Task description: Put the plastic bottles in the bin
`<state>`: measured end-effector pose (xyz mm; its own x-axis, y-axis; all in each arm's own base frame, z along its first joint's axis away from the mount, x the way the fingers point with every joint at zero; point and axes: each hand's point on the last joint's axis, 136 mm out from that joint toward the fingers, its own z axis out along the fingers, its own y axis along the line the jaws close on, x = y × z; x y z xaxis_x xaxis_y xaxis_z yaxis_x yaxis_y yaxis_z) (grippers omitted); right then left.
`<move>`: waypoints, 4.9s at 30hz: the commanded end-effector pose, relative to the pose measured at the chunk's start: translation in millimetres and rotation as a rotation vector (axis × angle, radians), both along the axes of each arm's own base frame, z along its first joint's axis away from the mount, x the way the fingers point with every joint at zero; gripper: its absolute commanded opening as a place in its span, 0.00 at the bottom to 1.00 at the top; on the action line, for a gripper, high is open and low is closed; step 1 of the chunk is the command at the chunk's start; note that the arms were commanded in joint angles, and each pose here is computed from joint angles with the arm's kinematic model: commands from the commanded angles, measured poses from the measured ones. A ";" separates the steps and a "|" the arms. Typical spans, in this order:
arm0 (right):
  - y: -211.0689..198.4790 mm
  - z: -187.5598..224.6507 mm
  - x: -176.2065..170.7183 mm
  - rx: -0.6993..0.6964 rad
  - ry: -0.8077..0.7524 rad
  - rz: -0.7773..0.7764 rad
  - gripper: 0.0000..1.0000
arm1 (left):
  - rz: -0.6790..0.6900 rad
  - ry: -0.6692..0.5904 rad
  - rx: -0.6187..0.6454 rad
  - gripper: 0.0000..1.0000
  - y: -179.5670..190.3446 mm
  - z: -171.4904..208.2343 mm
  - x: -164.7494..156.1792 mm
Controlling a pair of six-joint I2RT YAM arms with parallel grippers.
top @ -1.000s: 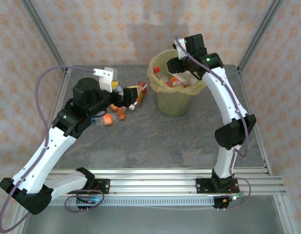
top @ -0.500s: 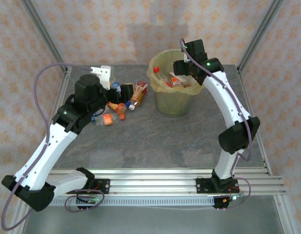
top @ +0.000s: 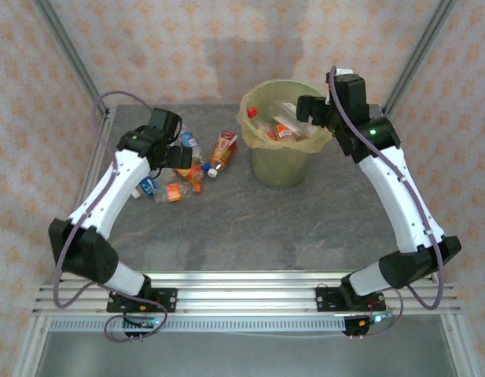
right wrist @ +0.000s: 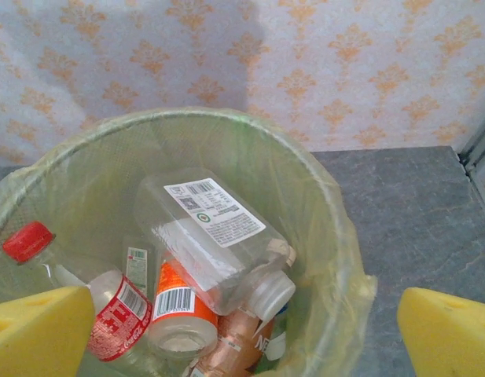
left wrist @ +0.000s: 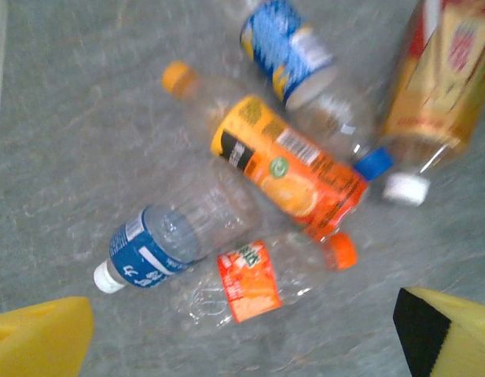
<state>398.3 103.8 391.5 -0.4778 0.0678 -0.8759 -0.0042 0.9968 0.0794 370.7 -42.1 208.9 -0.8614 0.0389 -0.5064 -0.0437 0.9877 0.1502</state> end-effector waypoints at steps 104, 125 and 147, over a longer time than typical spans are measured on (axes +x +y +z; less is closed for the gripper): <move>10.2 -3.4 -58.9 0.298 -0.056 0.055 0.99 | -0.253 -0.132 -0.393 0.43 -100.5 12.7 -70.4; 156.5 63.7 -54.4 0.492 -0.085 0.588 0.99 | -0.634 -0.694 -0.718 0.42 -193.6 196.5 -31.4; 185.6 61.4 -20.6 0.467 -0.072 0.614 0.61 | -0.767 -0.713 -0.735 0.46 -241.0 220.6 -12.7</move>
